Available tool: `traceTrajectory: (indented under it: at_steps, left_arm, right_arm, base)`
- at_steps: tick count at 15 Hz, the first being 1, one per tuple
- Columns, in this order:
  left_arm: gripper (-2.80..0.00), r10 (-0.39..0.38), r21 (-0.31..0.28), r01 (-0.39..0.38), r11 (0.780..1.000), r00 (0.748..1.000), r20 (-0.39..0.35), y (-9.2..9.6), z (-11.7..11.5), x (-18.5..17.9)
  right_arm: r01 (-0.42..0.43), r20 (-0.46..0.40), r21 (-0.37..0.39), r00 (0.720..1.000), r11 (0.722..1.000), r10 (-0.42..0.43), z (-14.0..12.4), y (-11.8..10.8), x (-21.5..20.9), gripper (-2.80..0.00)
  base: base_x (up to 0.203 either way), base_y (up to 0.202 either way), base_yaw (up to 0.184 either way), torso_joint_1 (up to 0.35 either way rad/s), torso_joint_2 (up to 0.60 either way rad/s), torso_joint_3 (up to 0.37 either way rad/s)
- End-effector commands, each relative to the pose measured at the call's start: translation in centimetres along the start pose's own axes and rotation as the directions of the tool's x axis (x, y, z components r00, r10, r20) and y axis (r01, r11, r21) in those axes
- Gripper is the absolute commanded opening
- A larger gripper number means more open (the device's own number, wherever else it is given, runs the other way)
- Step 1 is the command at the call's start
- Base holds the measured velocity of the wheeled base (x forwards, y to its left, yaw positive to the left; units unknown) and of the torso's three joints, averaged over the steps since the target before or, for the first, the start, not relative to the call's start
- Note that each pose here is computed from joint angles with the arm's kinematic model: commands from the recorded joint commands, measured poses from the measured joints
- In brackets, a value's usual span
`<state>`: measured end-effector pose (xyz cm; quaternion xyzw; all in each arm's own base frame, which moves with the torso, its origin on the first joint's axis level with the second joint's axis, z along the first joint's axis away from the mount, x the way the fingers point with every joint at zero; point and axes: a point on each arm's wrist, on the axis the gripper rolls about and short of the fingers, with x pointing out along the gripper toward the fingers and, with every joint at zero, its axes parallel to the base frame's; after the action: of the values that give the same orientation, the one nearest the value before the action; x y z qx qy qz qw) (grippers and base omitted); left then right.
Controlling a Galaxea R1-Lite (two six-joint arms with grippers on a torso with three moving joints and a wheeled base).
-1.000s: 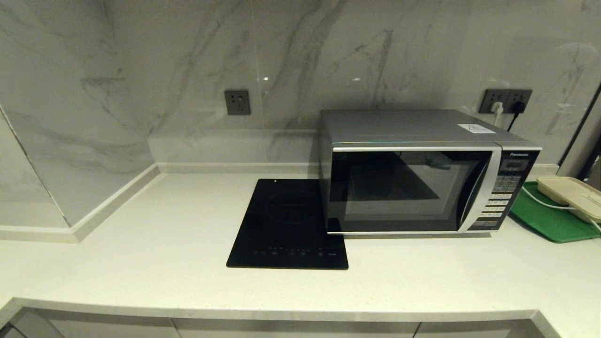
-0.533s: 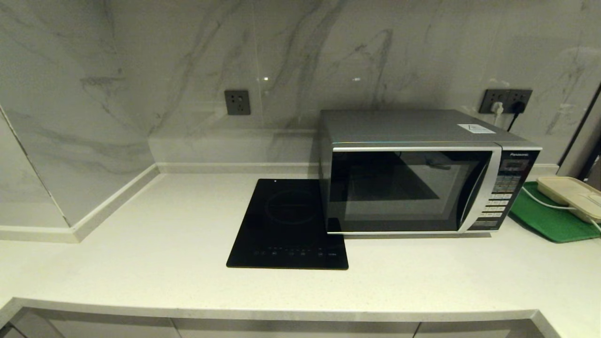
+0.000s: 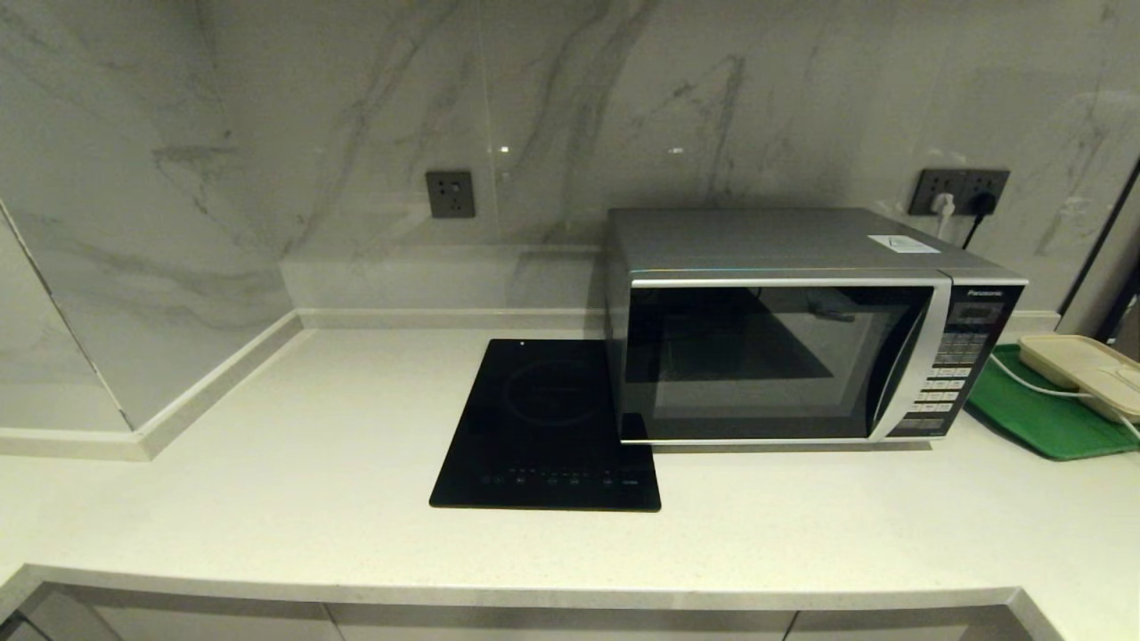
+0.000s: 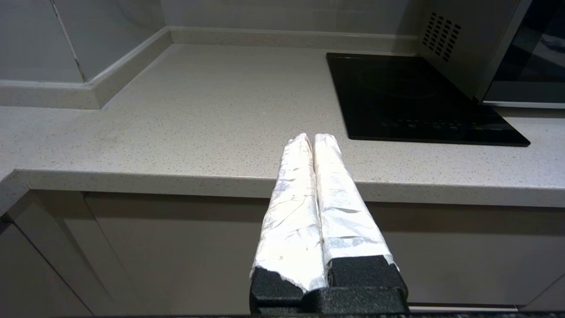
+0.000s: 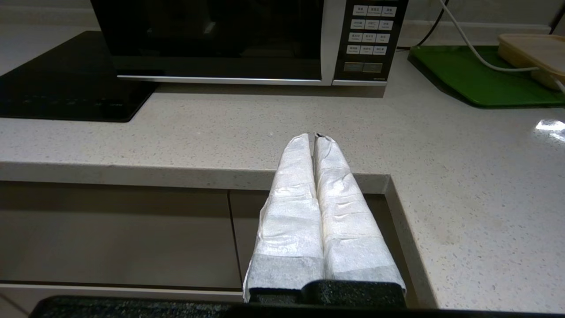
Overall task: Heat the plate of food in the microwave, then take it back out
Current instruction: Open the microwave oven
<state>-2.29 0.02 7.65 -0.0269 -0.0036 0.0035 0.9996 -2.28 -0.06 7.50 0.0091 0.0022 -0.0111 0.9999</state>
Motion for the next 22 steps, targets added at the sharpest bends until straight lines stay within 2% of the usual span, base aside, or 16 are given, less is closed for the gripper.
traceTrajectory:
  at_steps: [1, 13, 15, 17, 19, 20, 22]
  left_arm:
    - [-2.80, 0.000, -0.001, 0.000, 1.000, 1.000, 0.001, 0.0, 0.0, 0.0]
    - [-2.80, 0.000, -0.001, 0.000, 1.000, 1.000, 0.001, 0.0, 0.0, 0.0]
    - [-2.80, 0.000, -0.001, 0.000, 1.000, 1.000, 0.001, 0.0, 0.0, 0.0]
    - [-2.80, 0.000, 0.000, 0.000, 1.000, 1.000, 0.001, 0.0, 0.0, 0.0]
    - [-2.80, 0.000, -0.001, 0.000, 1.000, 1.000, 0.001, 0.0, 0.0, 0.0]
    - [-2.80, 0.001, -0.001, -0.001, 1.000, 1.000, 0.001, 0.0, 0.0, 0.0]
    - [-2.80, 0.000, -0.001, 0.000, 1.000, 1.000, 0.001, 0.0, 0.0, 0.0]
  right_arm:
    - [-0.001, -0.001, 0.000, 1.000, 1.000, 0.001, 0.0, 0.0, 0.0, -2.80]
    - [0.001, 0.000, -0.003, 1.000, 1.000, -0.001, 0.0, 0.0, 0.0, -2.80]
    - [0.003, 0.026, 0.001, 1.000, 1.000, -0.003, 0.8, 0.0, -0.2, -2.80]
    - [-0.015, 0.085, 0.017, 0.996, 1.000, 0.013, 4.6, 0.1, -1.0, -2.80]
    - [-0.026, 0.091, 0.024, 0.996, 0.999, 0.024, 9.5, 0.2, -0.6, -2.80]
    - [-0.008, 0.073, 0.018, 0.997, 1.000, 0.007, 11.7, 0.2, 0.2, -2.80]
    - [0.099, 0.014, -0.041, 0.995, 0.994, -0.099, 15.6, 0.2, 2.9, -2.80]
  base:
    - [0.000, 0.000, 0.000, 0.000, 0.00, 0.000]
    - [0.000, 0.000, 0.000, 0.000, 0.00, 0.000]
    - [0.000, 0.000, 0.000, 0.000, 0.00, 0.000]
    - [0.000, 0.000, 0.000, 0.000, 0.00, 0.000]
    - [0.000, 0.000, 0.000, 0.000, 0.00, 0.000]
    - [0.000, 0.000, 0.000, 0.000, 0.00, 0.000]
    - [0.000, 0.000, 0.000, 0.000, 0.00, 0.000]
